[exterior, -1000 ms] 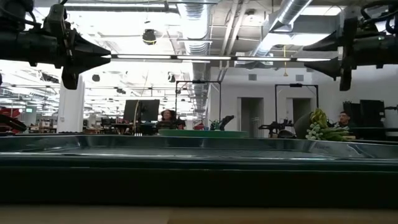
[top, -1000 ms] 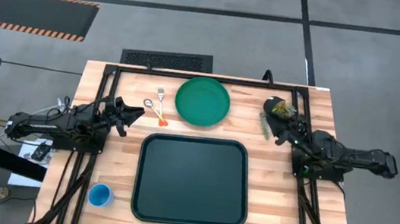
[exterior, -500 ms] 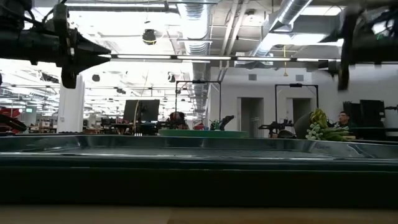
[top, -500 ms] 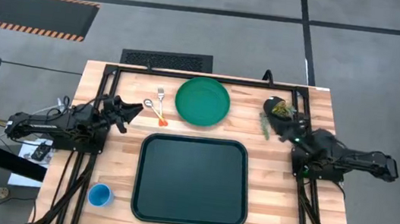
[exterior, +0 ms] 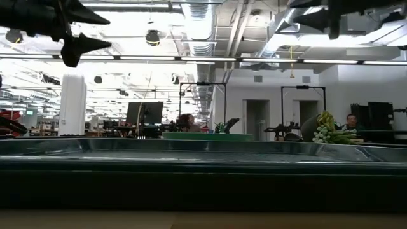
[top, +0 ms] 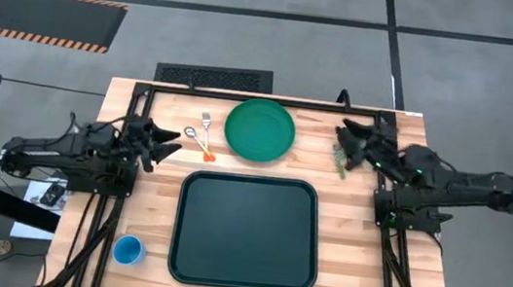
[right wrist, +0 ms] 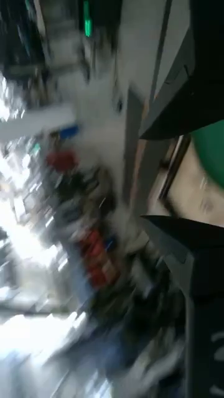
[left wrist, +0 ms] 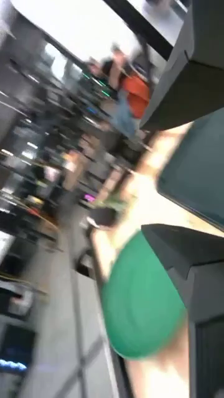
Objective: Pick and place plate/cup/fork/spoon on tray
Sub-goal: Put the orange spoon on the black tray to the left
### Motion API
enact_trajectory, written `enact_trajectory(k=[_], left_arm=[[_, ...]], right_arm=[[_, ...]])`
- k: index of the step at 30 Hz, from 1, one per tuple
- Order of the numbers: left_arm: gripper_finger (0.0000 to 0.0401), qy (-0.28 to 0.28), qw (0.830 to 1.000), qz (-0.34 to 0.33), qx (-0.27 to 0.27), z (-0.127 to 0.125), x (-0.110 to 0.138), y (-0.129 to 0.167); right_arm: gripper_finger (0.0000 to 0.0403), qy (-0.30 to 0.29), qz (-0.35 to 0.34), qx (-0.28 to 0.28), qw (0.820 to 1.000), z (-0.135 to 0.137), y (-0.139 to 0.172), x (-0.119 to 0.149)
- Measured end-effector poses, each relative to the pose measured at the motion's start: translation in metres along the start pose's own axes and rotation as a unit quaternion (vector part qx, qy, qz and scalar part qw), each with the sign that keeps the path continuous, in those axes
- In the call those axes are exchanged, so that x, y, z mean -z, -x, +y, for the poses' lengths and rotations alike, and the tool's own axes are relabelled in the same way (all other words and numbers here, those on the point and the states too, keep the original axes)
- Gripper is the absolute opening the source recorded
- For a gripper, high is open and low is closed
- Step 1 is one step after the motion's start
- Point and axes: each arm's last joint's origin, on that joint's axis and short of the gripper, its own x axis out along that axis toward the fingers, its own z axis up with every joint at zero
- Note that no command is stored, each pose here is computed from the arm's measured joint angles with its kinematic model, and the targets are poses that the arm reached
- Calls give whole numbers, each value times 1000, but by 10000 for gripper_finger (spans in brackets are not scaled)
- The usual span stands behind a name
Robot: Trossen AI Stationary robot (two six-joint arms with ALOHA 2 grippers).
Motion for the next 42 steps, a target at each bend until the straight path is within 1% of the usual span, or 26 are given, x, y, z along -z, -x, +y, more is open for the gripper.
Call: enact_trajectory(k=[2, 4, 8, 10, 14, 17, 20, 24, 26, 28, 31, 33, 36, 38, 40, 42], left_arm=[[250, -14, 999, 34, -18, -4, -7, -2], [251, -20, 997, 55, -42, -9, -15, -5], [251, -34, 993, 94, -68, -19, -32, -10], [252, -40, 989, 126, -73, -25, -40, -11], [252, -51, 977, 187, -86, -31, -48, -15], [252, -52, 972, 206, -97, -33, -49, -20], [252, -42, 968, 228, -95, -33, -45, -27], [252, -24, 959, 272, -78, -34, -38, -38], [252, -30, 955, 283, -81, -34, -35, -43], [252, -45, 955, 280, -90, -34, -34, -49], [252, -56, 956, 264, -117, -33, -32, -61], [252, -47, 957, 256, -128, -34, -31, -69], [252, -30, 959, 244, -138, -34, -28, -80], [252, -24, 963, 236, -132, -36, -27, -88], [252, -27, 960, 247, -132, -36, -23, -94], [252, -34, 958, 259, -122, -36, -19, -99]], right_arm=[[233, 35, 37, 44, 998, 6, -15, -6], [233, 65, 82, 81, 991, 11, -28, -9], [233, 70, 165, 131, 975, 22, -52, -16], [233, 65, 191, 144, 969, 31, -62, -20], [233, 89, 232, 147, 957, 48, -80, -20], [233, 102, 256, 147, 950, 60, -92, -10], [233, 94, 296, 166, 936, 64, -96, 7], [233, 66, 363, 203, 907, 63, -88, 26], [233, 60, 391, 232, 889, 61, -79, 31], [233, 49, 408, 263, 873, 60, -67, 34], [233, 39, 420, 295, 857, 62, -51, 35], [233, 36, 424, 298, 854, 65, -41, 34], [233, 48, 436, 305, 845, 69, -28, 36], [233, 54, 437, 312, 842, 71, -21, 37], [233, 61, 435, 316, 841, 71, -15, 41], [233, 70, 438, 319, 838, 70, -11, 46]])
